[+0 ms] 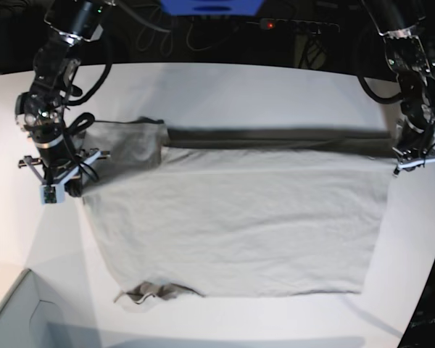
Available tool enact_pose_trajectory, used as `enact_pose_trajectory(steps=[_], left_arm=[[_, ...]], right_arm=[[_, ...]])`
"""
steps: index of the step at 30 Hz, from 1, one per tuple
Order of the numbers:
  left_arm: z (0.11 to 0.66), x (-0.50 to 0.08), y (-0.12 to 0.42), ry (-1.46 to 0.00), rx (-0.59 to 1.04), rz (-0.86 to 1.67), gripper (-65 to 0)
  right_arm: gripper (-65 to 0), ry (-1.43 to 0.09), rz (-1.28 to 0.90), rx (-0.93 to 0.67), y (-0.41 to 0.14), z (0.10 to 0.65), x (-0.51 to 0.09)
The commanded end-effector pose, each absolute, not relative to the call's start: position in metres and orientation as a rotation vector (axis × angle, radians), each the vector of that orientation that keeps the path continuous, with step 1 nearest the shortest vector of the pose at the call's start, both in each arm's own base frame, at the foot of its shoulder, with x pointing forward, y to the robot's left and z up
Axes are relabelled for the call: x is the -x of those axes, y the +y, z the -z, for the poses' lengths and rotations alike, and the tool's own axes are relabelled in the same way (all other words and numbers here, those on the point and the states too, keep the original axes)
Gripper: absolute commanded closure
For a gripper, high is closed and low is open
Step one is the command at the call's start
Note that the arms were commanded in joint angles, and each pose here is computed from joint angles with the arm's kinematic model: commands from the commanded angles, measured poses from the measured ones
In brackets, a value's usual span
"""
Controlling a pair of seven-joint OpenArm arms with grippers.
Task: Layout the t-shirt on the table in an organized manner, then fold the t-shirt properly
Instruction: 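Fold the held edge back over the shirt body with both grippers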
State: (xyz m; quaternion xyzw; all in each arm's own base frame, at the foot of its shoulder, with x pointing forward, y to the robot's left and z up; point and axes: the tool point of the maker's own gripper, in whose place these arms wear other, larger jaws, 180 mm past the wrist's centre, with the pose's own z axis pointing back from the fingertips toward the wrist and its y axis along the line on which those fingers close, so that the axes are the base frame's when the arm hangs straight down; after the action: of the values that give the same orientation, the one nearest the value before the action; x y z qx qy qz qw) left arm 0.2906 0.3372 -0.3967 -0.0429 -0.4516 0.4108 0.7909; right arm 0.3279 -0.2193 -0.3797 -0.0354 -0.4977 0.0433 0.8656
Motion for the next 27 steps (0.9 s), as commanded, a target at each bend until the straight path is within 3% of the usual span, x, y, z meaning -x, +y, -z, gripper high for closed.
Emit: enact_pose_trajectory(steps=[1, 16, 27], left_arm=[[0.381, -0.3, 0.346, -1.028, 0.083, -0.873, -0.1], [0.345, -0.353, 0.35, -1.13, 0.14, -0.884, -0.1], [0.391, -0.354, 0.356, -1.005, 0.143, -0.955, -0.1]], right_arm=[[0.0, -1.115, -0.101, 0.074, -0.22, 0.36, -0.34], [0.0, -1.085, -0.186, 0.004, -0.192, 0.375, -0.359], [0.0, -1.062, -0.192, 0.014, -0.202, 0.382, -0.361]])
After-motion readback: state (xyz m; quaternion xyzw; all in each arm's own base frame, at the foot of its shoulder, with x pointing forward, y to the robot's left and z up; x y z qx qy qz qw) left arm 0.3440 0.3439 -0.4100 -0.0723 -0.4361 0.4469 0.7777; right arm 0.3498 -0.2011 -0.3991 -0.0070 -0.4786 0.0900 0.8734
